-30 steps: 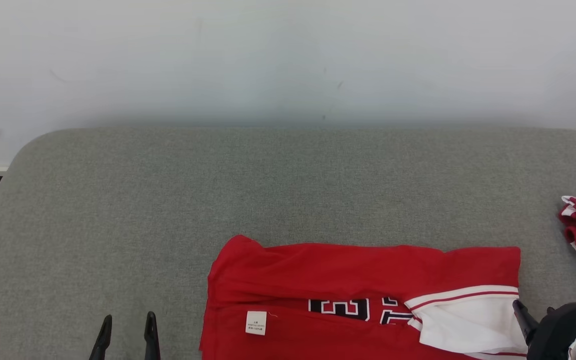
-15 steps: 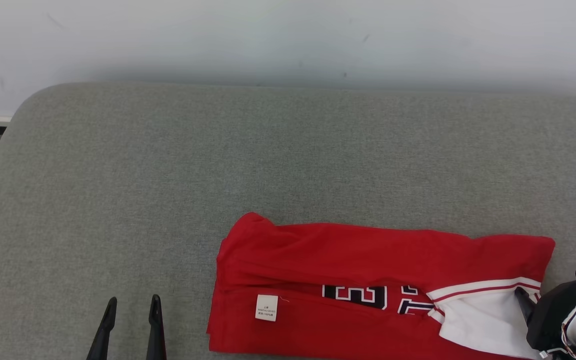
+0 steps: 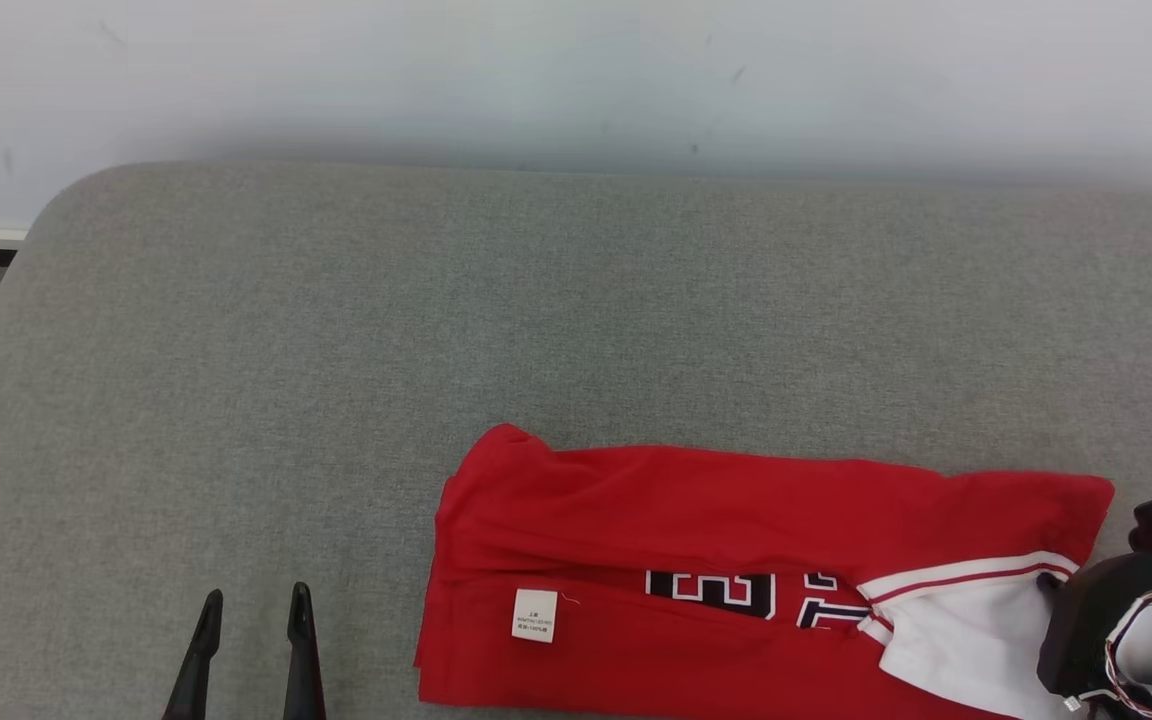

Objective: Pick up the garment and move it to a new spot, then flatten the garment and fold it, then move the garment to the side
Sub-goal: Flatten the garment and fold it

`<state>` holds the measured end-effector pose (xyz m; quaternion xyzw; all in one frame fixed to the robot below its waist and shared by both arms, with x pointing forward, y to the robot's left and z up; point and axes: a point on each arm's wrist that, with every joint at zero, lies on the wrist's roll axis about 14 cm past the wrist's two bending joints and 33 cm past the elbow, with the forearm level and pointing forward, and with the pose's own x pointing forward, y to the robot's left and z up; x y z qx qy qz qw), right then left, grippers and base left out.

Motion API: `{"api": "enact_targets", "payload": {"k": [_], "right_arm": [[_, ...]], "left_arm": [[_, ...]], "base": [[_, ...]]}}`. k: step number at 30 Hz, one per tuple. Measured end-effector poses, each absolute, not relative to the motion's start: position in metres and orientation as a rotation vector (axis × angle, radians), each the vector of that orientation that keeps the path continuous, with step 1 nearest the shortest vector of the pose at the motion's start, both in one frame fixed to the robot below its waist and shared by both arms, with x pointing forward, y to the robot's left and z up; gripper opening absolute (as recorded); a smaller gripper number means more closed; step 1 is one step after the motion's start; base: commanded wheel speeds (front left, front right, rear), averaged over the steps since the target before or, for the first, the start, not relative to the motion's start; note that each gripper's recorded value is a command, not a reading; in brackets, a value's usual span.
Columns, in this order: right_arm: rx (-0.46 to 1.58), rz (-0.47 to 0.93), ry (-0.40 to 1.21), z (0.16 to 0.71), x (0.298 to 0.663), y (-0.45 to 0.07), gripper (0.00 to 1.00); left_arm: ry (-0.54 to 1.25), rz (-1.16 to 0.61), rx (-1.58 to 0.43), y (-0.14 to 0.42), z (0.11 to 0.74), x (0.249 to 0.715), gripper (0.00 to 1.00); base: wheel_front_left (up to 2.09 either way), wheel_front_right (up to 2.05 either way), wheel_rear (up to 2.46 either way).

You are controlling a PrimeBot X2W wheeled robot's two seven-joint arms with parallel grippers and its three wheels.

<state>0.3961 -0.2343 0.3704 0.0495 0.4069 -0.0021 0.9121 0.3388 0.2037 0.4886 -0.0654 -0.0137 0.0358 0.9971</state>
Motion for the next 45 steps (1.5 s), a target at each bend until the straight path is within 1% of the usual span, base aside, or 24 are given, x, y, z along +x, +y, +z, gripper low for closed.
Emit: {"api": "enact_targets", "payload": {"k": [6, 11, 18, 25, 27, 33, 38, 42, 45], "right_arm": [[0.078, -0.056, 0.774, 0.387, 0.398, -0.255, 0.00], [0.052, -0.096, 0.693, 0.413, 0.396, -0.274, 0.00], [-0.002, -0.196, 0.616, 0.453, 0.379, -0.316, 0.00], [-0.037, -0.256, 0.569, 0.489, 0.362, -0.338, 0.00], [-0.028, -0.231, 0.581, 0.490, 0.359, -0.329, 0.00], [-0.027, -0.085, 0.605, 0.490, 0.362, -0.280, 0.00], [-0.019, 0.092, 0.627, 0.481, 0.367, -0.218, 0.00], [0.018, 0.266, 0.630, 0.477, 0.374, -0.155, 0.00], [0.035, 0.365, 0.621, 0.475, 0.380, -0.115, 0.00]], "left_arm": [[-0.042, 0.065, -0.135, 0.201, 0.493, 0.339, 1.00], [-0.059, 0.058, -0.145, 0.197, 0.498, 0.337, 1.00], [-0.071, 0.034, -0.169, 0.187, 0.502, 0.336, 1.00], [-0.086, 0.016, -0.184, 0.179, 0.507, 0.338, 1.00], [-0.087, 0.012, -0.187, 0.178, 0.508, 0.339, 1.00], [-0.086, 0.005, -0.193, 0.175, 0.507, 0.338, 1.00], [-0.084, 0.003, -0.195, 0.175, 0.507, 0.335, 1.00], [-0.088, 0.009, -0.195, 0.177, 0.508, 0.333, 1.00], [-0.087, 0.017, -0.194, 0.180, 0.507, 0.331, 1.00]], "base": [[0.00, 0.00, 0.00], [0.00, 0.00, 0.00], [0.00, 0.00, 0.00], [0.00, 0.00, 0.00], [0.00, 0.00, 0.00], [0.00, 0.00, 0.00], [0.00, 0.00, 0.00], [0.00, 0.00, 0.00], [0.00, 0.00, 0.00]]}}
